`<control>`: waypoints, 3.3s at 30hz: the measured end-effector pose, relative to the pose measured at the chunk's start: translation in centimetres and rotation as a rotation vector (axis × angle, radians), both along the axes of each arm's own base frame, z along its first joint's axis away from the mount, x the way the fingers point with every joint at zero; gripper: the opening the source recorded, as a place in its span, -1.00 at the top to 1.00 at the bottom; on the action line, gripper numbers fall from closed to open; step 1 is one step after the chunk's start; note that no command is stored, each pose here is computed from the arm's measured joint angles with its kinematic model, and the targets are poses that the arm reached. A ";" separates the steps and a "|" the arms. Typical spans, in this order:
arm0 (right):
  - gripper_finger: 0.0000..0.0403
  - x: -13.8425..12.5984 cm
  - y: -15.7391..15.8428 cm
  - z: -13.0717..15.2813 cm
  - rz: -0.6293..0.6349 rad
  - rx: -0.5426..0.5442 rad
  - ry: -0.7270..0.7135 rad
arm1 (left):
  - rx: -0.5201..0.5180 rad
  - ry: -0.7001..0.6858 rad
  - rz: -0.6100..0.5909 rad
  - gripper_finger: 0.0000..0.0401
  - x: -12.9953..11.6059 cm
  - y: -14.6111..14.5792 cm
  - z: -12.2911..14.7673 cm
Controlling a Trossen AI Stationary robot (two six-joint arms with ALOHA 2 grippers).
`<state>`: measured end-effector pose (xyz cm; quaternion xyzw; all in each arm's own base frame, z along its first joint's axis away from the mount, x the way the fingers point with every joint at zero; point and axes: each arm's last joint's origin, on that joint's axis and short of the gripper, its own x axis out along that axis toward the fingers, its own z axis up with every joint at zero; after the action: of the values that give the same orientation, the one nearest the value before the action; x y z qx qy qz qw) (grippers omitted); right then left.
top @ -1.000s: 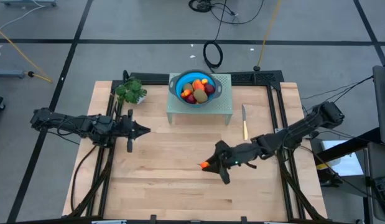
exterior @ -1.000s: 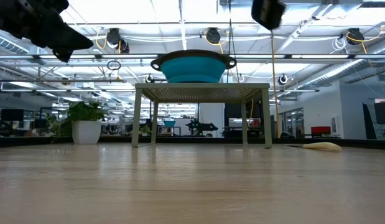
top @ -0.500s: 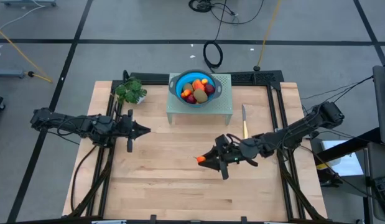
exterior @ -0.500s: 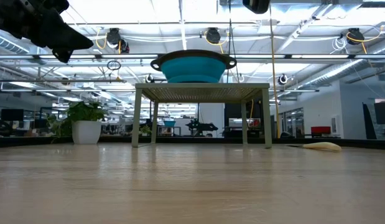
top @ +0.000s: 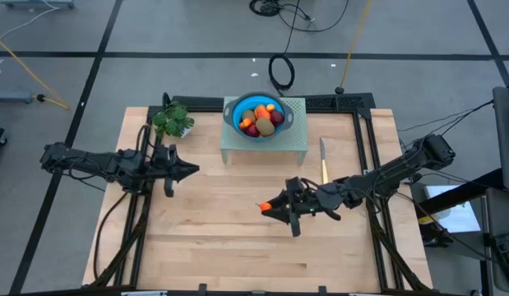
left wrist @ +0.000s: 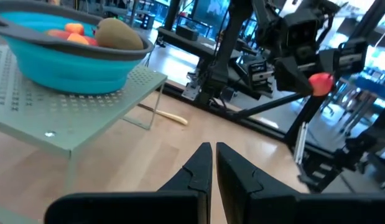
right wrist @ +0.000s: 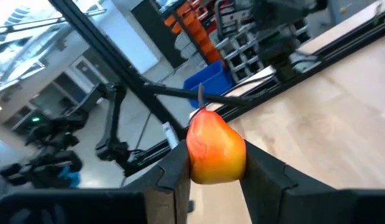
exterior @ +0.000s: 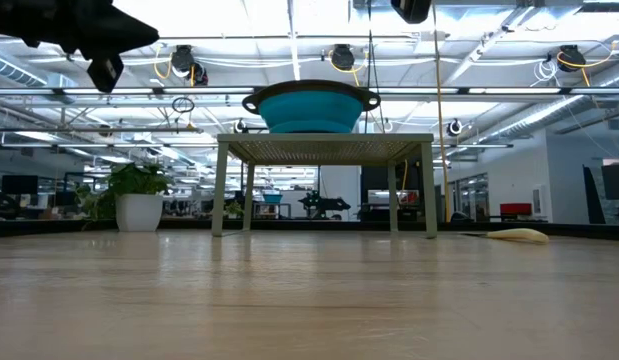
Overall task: Pick & Place Fruit
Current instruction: Put the peach into the colander on the shelf
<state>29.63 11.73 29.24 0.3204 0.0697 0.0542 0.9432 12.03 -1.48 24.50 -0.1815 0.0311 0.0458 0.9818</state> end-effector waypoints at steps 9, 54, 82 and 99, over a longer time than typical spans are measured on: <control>0.48 0.0 -0.3 0.0 -0.082 -0.160 -0.017 | -0.111 -0.026 0.007 0.89 0.0 0.0 0.2; 0.48 1.5 -5.1 0.0 -0.173 -0.666 -0.016 | -0.395 -0.266 -0.015 -0.27 13.3 -3.1 0.9; 0.46 1.5 -5.5 -0.6 -0.162 -0.700 0.047 | -0.294 -0.065 0.064 -0.27 20.3 -4.5 3.0; 0.47 1.5 -5.5 -0.6 -0.162 -0.704 0.049 | -0.287 -0.022 0.092 -0.27 20.6 -4.0 3.3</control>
<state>31.08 6.27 28.61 -0.0186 0.0811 -0.0557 0.9950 32.62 -5.47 27.82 -0.3217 0.0183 0.0839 0.9429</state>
